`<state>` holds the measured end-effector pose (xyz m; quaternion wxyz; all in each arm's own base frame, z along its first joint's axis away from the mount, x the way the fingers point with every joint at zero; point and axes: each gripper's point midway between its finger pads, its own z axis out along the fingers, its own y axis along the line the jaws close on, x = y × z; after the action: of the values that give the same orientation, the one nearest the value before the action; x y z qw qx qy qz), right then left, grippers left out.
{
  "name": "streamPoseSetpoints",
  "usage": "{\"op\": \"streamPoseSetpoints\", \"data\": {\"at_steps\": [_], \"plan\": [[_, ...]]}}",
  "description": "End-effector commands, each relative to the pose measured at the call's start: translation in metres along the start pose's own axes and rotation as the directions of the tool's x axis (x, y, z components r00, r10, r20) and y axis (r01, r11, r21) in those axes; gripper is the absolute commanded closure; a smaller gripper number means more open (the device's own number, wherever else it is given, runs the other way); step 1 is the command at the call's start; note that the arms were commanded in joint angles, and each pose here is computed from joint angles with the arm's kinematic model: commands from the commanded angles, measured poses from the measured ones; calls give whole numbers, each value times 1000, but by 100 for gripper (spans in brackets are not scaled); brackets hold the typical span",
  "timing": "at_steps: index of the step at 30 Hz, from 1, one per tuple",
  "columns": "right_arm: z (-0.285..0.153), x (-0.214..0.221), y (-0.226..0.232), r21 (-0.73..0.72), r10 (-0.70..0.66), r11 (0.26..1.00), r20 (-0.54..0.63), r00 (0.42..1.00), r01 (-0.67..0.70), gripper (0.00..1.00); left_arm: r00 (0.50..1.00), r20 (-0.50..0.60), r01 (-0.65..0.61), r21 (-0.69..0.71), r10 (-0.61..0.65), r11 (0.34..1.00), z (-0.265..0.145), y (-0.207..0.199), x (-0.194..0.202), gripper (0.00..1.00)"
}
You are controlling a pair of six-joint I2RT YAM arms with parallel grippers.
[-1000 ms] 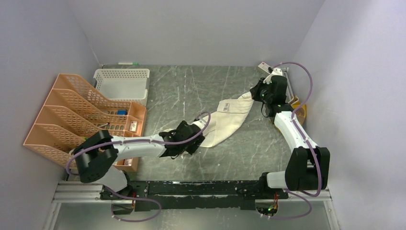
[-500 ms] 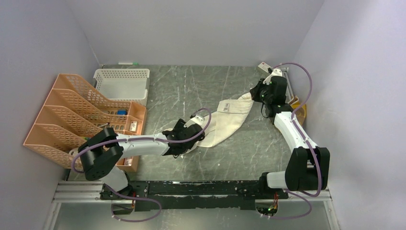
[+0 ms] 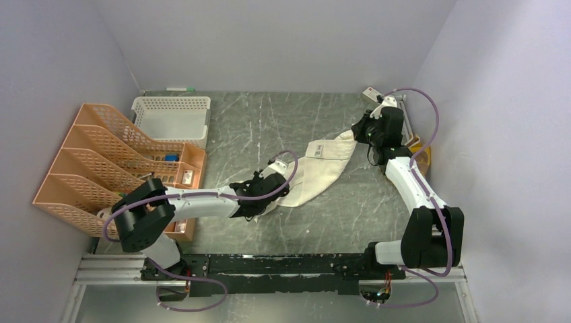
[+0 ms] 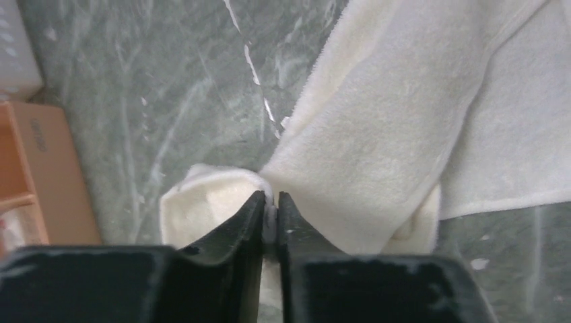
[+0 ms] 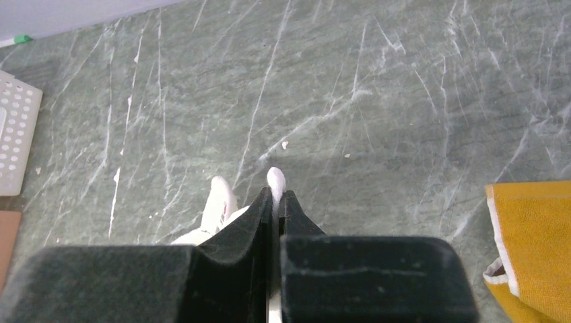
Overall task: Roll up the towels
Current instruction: Flatten out the towel at the center of the board.
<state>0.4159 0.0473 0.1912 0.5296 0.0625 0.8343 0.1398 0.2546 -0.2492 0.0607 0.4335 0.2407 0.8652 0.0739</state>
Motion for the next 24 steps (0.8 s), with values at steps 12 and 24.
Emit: {"op": "streamPoseSetpoints", "data": {"at_steps": [12,24], "plan": [[-6,-15,2,-13,-16,1000,52,999,17,100,971,131,225,-244,-198,943,-30,86,-55,93],[-46,-63,22,-42,-23,999,171,985,30,100,742,498,620,-255,-449,742,-139,247,-117,93]]}}
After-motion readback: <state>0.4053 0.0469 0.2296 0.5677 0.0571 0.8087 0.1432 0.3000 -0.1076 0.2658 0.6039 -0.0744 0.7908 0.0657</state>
